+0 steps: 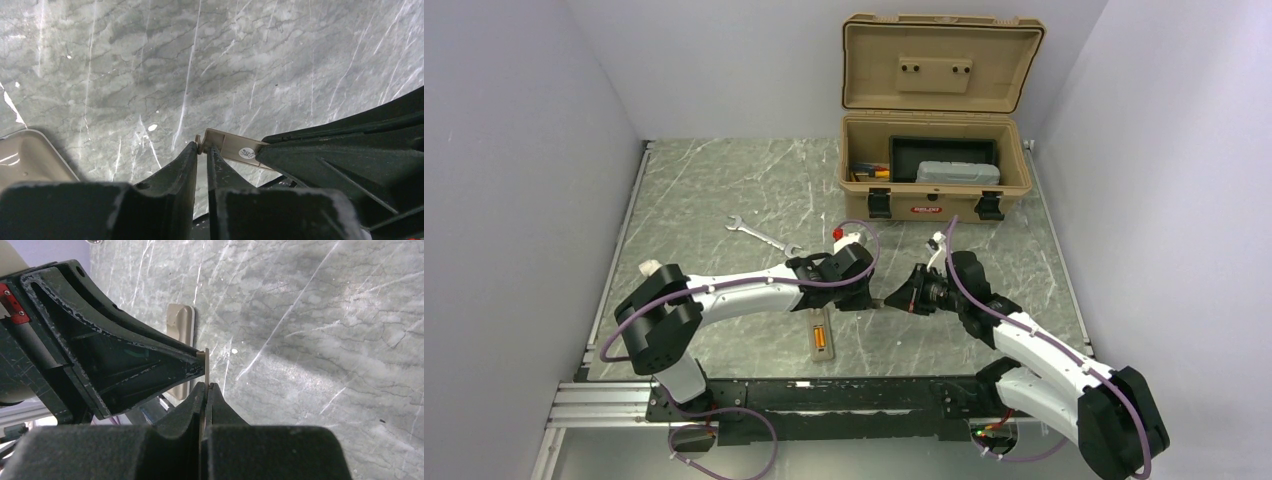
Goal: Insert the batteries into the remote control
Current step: Adjust the battery cover.
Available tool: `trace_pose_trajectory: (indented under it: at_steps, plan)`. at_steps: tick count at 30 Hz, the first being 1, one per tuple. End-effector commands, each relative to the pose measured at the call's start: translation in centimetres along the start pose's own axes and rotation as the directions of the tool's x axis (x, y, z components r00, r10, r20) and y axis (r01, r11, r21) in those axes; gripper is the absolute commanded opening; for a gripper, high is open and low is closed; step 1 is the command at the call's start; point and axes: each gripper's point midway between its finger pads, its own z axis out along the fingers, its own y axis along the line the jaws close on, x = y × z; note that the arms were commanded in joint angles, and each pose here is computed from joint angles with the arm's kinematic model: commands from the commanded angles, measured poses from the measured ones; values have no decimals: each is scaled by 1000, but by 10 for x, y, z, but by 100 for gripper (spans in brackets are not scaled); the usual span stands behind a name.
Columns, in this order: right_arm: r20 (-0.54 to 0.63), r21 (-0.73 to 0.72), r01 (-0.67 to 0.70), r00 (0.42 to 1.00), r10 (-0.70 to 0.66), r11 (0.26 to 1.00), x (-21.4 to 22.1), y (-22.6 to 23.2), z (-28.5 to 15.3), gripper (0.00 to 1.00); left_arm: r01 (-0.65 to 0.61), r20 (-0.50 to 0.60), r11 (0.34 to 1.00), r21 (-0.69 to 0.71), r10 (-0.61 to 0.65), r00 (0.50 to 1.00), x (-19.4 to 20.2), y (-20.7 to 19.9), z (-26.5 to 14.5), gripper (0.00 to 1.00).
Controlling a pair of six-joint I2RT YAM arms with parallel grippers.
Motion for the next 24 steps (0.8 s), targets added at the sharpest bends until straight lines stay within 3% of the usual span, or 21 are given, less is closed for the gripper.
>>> trace_pose_trajectory:
  at_steps: [1,3,9,15,20,24]
  plan:
    - [34,-31,48,998,-47,998,-10,10,-3,0,12,41,997,71,-15,999,-12,-22,-14,23]
    - [47,-4,60,997,-60,998,-12,7,-6,0,12,44,997,78,-16,999,-13,-24,-17,32]
    - [78,109,119,989,-128,987,-24,-5,-15,0,19,63,995,96,-25,998,-20,-28,-33,46]
    - [127,98,269,952,-280,958,-42,10,-26,0,92,82,985,145,-104,991,-37,-26,-61,49]
    - [276,51,420,866,-417,906,-66,41,-45,0,186,37,946,266,-203,979,-55,-36,-91,56]
    - [445,68,565,720,-532,822,-83,73,-62,0,201,45,920,338,-229,972,-70,-52,-119,62]
